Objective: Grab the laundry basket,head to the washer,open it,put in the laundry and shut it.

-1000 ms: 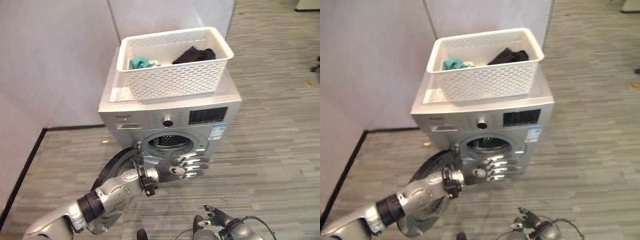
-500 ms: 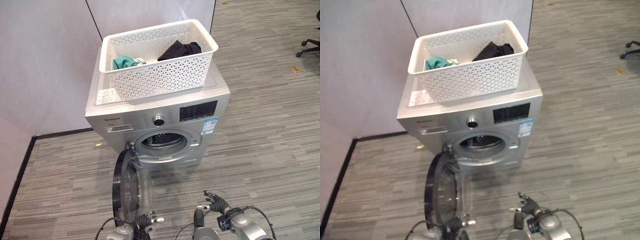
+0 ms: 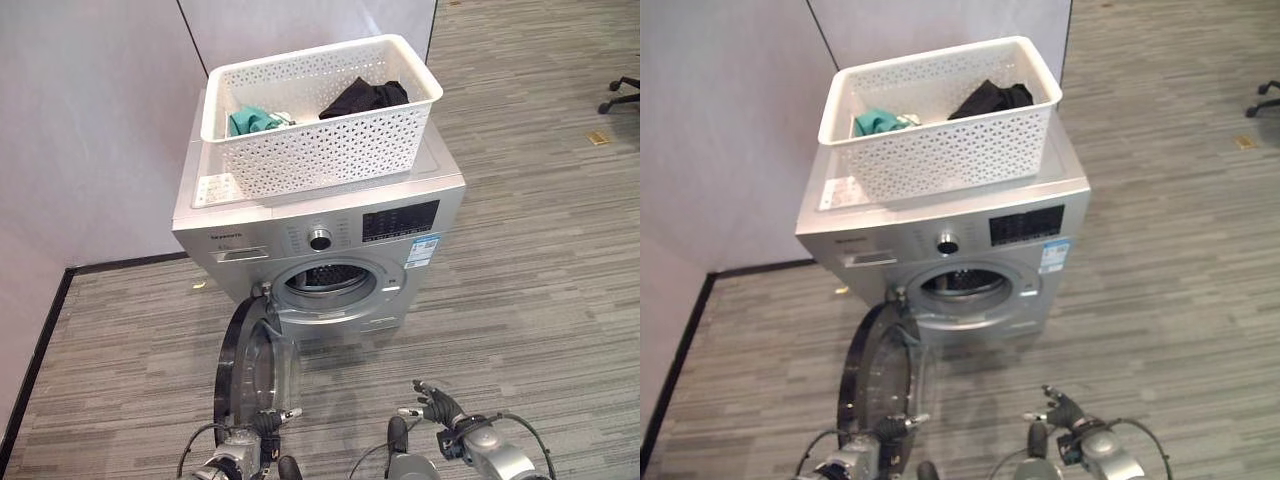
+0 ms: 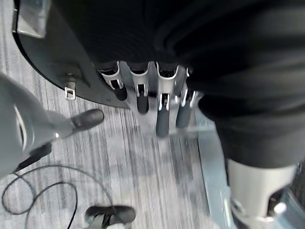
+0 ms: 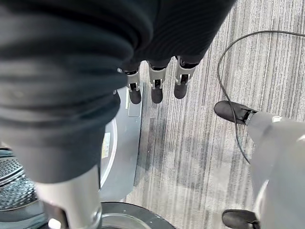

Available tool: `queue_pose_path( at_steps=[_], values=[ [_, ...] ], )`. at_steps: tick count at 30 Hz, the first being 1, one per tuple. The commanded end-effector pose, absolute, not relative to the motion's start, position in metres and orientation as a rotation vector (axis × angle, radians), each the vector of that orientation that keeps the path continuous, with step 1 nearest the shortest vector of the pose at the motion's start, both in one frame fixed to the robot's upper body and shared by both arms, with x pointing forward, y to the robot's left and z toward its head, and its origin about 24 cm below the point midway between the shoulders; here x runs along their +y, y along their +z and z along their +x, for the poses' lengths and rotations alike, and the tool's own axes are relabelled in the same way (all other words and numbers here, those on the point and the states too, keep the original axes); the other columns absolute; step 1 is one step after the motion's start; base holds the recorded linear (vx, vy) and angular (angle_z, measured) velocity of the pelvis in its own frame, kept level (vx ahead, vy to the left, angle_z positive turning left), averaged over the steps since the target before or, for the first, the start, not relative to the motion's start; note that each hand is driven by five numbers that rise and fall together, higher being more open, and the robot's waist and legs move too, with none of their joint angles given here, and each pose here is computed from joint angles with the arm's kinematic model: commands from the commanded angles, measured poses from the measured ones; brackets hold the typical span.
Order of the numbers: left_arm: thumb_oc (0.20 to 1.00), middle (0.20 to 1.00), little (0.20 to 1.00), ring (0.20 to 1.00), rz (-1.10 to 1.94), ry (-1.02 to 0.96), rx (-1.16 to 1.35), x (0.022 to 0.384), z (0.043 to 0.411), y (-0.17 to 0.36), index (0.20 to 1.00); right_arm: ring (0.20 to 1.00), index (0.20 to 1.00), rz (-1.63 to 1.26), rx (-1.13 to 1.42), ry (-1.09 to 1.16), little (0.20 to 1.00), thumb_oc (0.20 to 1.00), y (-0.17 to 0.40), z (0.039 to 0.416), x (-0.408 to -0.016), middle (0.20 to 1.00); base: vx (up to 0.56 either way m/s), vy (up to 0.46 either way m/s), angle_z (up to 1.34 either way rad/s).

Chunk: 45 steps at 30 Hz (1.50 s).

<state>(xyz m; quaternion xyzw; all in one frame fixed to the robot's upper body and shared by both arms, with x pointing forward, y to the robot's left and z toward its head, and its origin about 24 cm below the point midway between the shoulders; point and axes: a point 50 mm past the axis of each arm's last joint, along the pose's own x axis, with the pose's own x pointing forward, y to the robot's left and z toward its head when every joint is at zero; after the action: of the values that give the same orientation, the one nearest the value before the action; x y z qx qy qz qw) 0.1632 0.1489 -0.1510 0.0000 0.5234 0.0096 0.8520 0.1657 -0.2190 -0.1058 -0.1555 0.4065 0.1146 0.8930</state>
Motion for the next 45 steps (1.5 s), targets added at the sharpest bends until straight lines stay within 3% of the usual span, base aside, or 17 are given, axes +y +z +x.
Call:
queue_pose_path(
  at_steps=[1, 13, 34, 45],
  values=[
    [1.000, 1.000, 1.000, 1.000, 0.106, 0.121, 1.025, 0.177, 0.184, -0.141, 1.000, 1.000, 1.000, -0.283, 0.734, 0.255, 1.000, 1.000, -0.096, 0.181, -0.201, 1.000, 0.01, -0.014, 0.03],
    [1.000, 1.000, 1.000, 1.000, 0.093, 0.333, 1.060, 0.227, 0.158, -0.144, 1.000, 1.000, 1.000, -0.272, 0.739, 0.230, 1.000, 1.000, -0.097, 0.171, -0.210, 1.000, 0.01, -0.001, 0.04],
    [1.000, 1.000, 1.000, 1.000, 0.071, 0.371, 0.938, 0.232, 0.161, -0.136, 1.000, 1.000, 1.000, -0.227, 0.771, 0.165, 1.000, 1.000, -0.106, 0.161, -0.212, 1.000, 0.01, 0.002, 0.02],
    [1.000, 1.000, 1.000, 1.000, -0.018, 0.442, 0.814, 0.243, 0.156, -0.125, 1.000, 1.000, 1.000, -0.264, 0.530, 0.027, 1.000, 1.000, -0.064, 0.196, -0.232, 1.000, 0.01, 0.123, -0.19]
  ],
)
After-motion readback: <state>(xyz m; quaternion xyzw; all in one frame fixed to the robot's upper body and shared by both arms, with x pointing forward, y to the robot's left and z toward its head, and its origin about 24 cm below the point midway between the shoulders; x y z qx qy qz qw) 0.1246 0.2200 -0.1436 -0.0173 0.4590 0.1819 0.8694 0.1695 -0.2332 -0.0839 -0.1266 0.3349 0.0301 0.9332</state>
